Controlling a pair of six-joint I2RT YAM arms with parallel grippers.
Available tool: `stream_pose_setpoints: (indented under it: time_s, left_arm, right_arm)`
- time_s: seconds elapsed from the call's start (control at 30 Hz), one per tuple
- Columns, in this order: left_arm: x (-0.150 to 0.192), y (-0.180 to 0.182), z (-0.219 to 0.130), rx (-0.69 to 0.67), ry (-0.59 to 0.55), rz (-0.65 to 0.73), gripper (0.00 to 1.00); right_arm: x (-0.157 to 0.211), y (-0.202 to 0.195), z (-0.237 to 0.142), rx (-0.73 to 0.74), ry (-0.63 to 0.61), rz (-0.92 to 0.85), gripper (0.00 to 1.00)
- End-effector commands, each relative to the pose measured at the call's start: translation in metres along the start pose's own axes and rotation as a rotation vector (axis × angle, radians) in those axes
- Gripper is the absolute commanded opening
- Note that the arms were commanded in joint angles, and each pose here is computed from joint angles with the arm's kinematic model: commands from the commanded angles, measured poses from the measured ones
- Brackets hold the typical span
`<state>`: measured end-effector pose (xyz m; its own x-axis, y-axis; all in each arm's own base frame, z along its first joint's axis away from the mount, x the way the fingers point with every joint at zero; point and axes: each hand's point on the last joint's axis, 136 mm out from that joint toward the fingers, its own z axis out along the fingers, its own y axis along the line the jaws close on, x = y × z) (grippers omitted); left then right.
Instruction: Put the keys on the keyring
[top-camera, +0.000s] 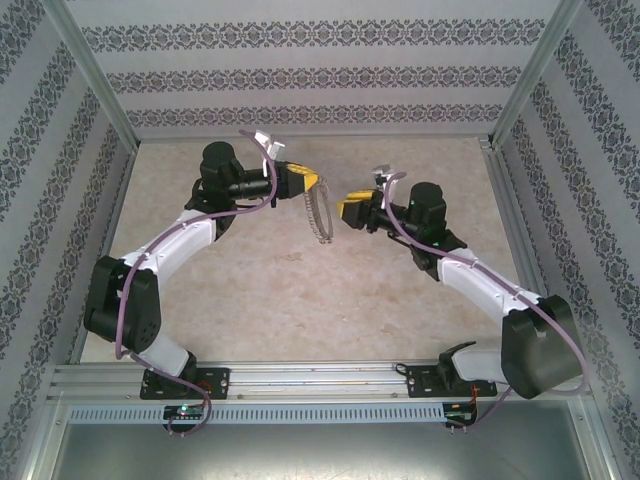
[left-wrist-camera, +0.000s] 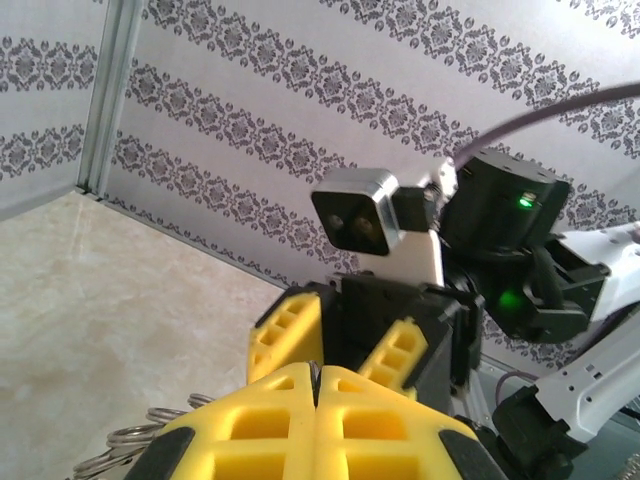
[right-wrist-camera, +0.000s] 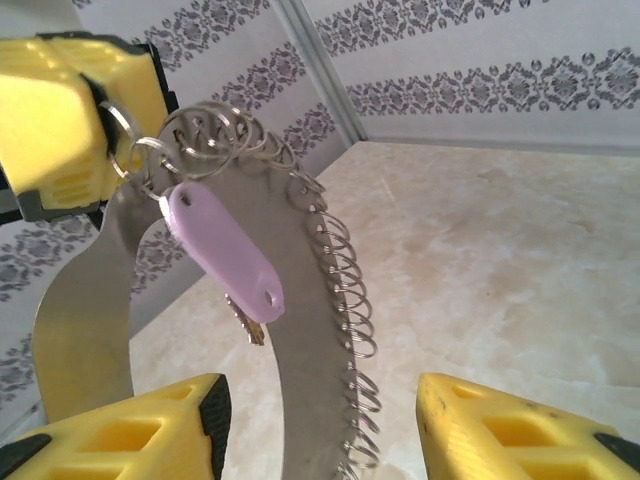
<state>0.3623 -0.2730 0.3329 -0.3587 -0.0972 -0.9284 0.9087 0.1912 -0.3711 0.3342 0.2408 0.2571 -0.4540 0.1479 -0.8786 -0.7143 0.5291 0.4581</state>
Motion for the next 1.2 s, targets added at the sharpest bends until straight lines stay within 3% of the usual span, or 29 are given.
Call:
stream_pose_setpoints:
  time_s: [0.0,0.6,0.9,1.07,1.17]
  left_arm:
    - [-0.029,-0.020,-0.004,0.027,-0.081,0.089,0.00]
    - [-0.031,-0.022,0.001,0.125,-0.101,0.041,0.00]
    - [-0.031,-0.023,0.003,0.146,-0.094,0.027,0.00]
    - [-0.032,-0.025,0.003,0.153,-0.094,0.025,0.00]
    - [-0.033,-0.024,0.003,0.156,-0.094,0.021,0.00]
  right_arm:
    - [-0.014,0.000,-0.003,0.083,-0.072,-0.097,0.53]
    - [-0.032,0.040,0.022,-0.010,-0.056,-0.204,0.55]
    - [-0.039,0.034,0.035,0.014,-0.060,-0.216,0.55]
    - [-0.043,0.033,0.036,0.027,-0.066,-0.230,0.52]
    - [-0.044,0.033,0.035,0.025,-0.066,-0.237,0.44]
